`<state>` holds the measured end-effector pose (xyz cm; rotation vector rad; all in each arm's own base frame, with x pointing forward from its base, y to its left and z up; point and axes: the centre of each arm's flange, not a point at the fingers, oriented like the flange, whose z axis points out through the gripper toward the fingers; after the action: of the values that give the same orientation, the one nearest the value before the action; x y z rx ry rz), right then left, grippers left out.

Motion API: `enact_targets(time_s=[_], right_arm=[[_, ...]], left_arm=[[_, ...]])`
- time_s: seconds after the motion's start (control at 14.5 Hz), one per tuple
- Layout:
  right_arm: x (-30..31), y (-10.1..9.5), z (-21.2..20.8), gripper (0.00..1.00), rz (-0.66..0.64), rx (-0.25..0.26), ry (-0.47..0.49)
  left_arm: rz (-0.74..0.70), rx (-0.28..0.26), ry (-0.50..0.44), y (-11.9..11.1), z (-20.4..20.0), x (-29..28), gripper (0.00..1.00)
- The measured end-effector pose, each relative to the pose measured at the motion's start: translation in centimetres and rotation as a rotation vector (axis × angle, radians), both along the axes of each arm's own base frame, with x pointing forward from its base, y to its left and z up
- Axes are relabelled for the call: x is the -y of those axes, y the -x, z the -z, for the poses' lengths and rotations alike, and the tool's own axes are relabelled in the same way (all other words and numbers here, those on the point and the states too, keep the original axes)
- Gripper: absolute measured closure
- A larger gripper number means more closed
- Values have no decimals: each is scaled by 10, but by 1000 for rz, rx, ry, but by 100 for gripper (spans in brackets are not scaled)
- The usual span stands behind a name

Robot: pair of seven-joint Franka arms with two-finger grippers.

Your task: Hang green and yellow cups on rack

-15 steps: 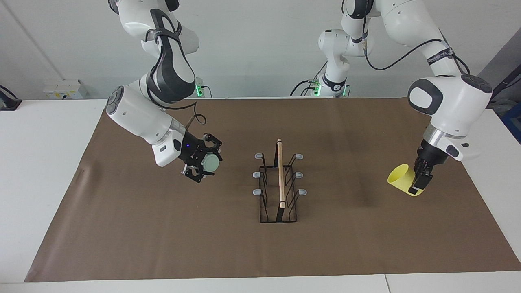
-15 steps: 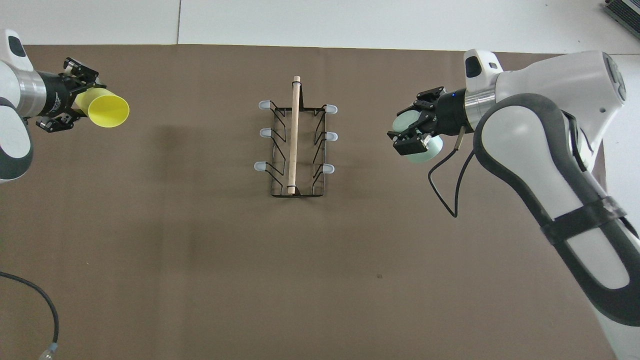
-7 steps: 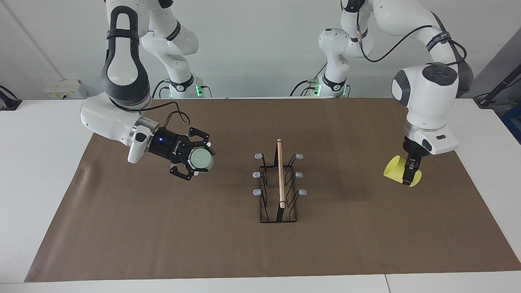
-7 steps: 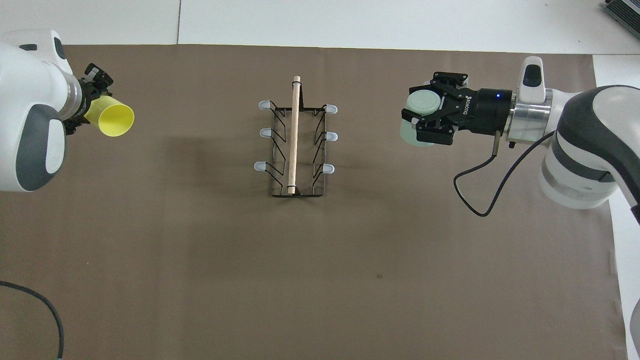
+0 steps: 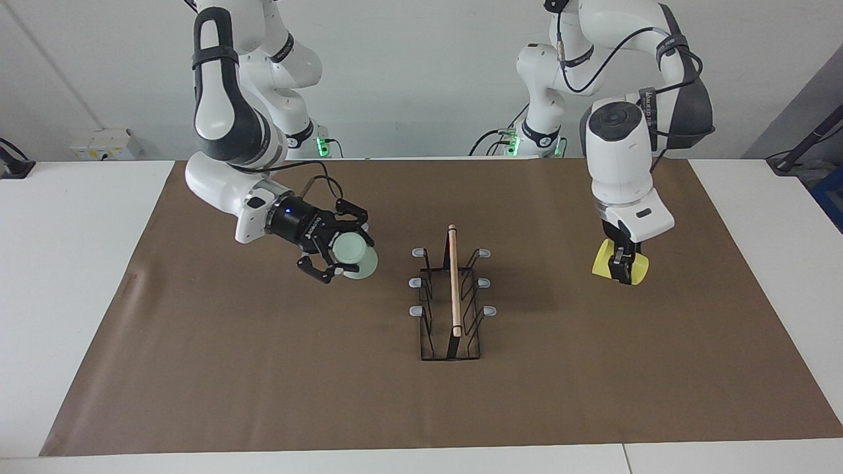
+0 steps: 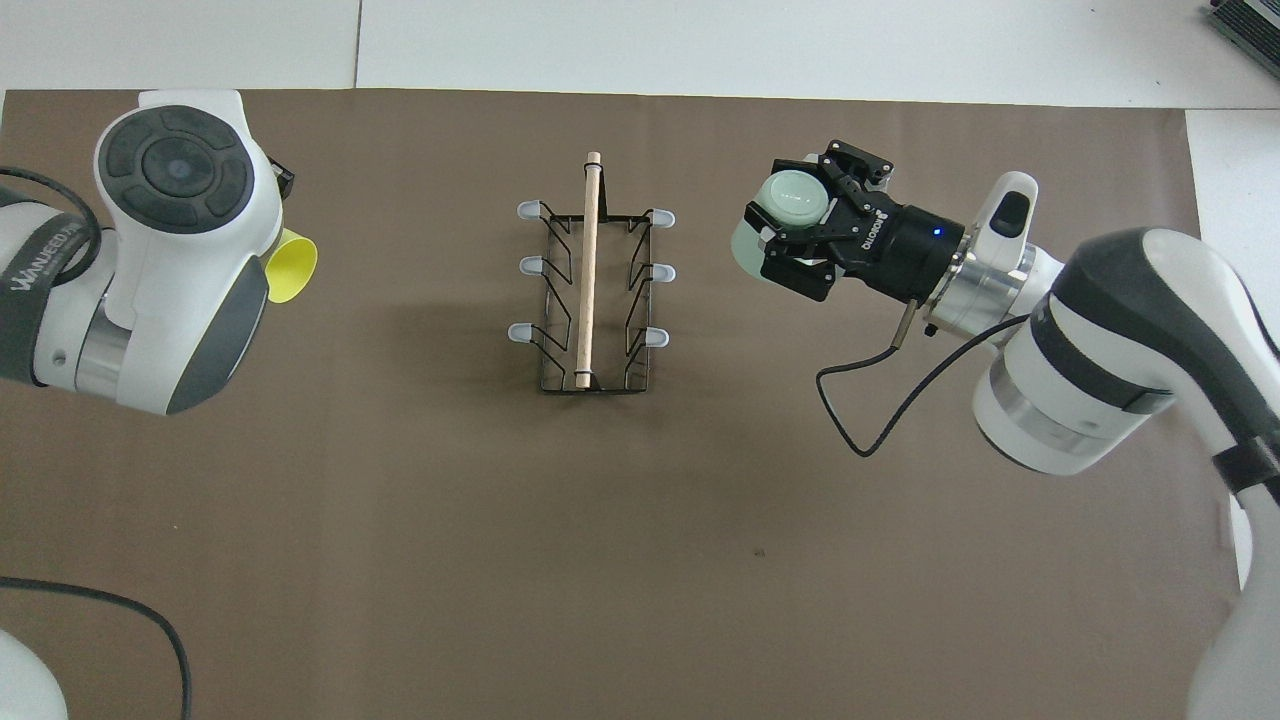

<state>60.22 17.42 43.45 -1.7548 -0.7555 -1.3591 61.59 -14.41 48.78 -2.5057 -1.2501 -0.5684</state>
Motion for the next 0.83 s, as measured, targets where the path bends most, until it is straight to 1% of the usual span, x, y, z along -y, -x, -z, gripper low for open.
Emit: enact_targets(time_s=[0.07, 0.21, 0.41, 0.55, 0.69, 0.83], right_arm=[[-22, 8, 8, 44, 27, 13, -12], [-55, 23, 23, 44, 45, 18, -15], [-60, 26, 30, 44, 53, 26, -6], [-61, 28, 34, 44, 79, 17, -8], [-73, 34, 40, 44, 90, 11, -6], [-82, 42, 49, 44, 110, 11, -12]], left_arm=[[-7, -1, -16, 4, -1, 8, 32], [-14, -5, -32, 10, -2, 16, 32], [-19, -8, -35, 10, -2, 15, 32], [-21, -3, -44, 11, -2, 18, 32], [-23, 5, -72, 14, -2, 24, 32], [-19, 7, -81, 17, -2, 32, 32]])
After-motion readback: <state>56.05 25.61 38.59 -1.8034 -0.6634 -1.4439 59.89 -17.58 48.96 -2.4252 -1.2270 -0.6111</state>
